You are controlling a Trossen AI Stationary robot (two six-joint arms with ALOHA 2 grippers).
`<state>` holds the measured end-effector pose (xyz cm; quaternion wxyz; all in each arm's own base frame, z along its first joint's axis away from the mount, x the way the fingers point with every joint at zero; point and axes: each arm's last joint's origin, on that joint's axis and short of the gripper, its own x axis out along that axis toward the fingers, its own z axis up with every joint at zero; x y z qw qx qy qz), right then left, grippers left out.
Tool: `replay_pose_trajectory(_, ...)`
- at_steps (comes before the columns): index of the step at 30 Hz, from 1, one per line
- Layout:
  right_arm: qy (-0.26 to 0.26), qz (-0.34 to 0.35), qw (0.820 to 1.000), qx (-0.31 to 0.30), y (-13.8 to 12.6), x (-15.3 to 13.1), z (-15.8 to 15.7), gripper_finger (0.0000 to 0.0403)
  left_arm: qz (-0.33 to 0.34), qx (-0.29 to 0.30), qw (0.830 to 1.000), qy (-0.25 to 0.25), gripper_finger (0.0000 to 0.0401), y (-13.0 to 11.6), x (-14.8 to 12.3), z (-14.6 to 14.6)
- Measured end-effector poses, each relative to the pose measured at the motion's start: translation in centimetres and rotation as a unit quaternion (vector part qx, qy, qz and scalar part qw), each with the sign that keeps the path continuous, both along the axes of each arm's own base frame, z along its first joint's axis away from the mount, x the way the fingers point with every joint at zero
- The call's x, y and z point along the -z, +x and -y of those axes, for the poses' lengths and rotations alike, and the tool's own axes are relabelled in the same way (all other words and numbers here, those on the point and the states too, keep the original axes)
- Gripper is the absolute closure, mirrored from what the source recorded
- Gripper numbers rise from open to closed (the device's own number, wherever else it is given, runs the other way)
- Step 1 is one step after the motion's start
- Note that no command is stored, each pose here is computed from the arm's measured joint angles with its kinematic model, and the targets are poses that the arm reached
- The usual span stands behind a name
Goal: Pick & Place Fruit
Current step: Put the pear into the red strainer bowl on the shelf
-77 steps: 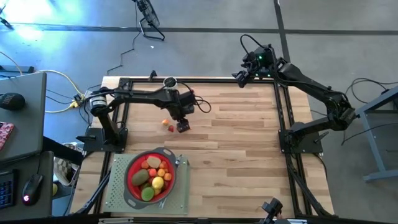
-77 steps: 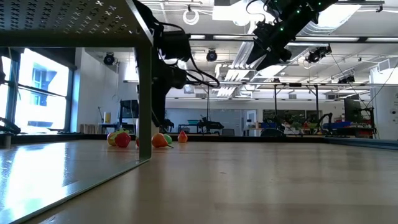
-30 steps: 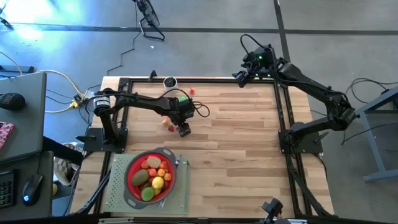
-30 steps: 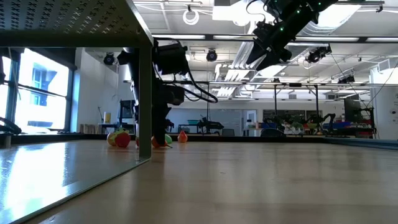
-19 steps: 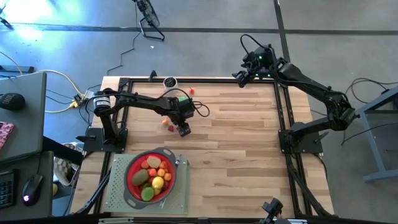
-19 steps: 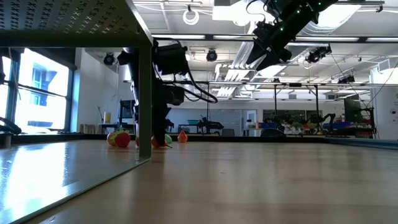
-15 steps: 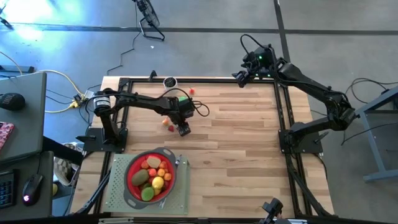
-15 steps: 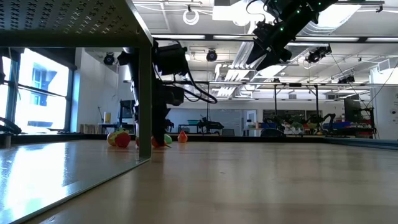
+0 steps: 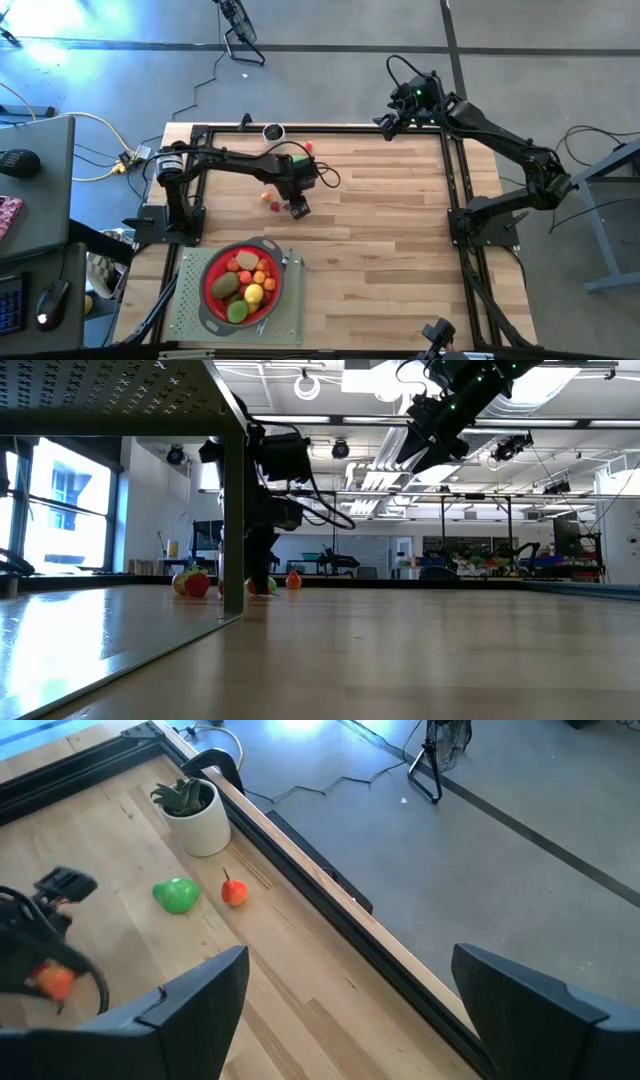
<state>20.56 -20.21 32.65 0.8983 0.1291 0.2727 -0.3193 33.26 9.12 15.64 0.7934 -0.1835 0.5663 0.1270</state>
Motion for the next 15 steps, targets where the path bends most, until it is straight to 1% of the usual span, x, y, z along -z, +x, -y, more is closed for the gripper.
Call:
replay_pose_trajectory(8, -0.001, -0.001, 1.0, -0.001, 0.0, 0.0, 0.0, 0.0062, 0.017, 0.008, 1.0, -0.019, 0.0264, 1.4, -3.0, -0.2)
replay_pose_trajectory(12, -0.002, -0.001, 1.0, -0.002, 0.0, 0.0, 0.0, 0.0062, 0.009, 0.008, 1.0, -0.023, 0.0264, 1.9, -5.2, -0.3)
replay_pose_trajectory(15, -0.009, -0.007, 1.0, -0.008, 0.0, 0.0, 0.0, 0.0062, 0.009, 0.01, 1.0, -0.023, 0.0264, 2.2, -7.4, -0.4)
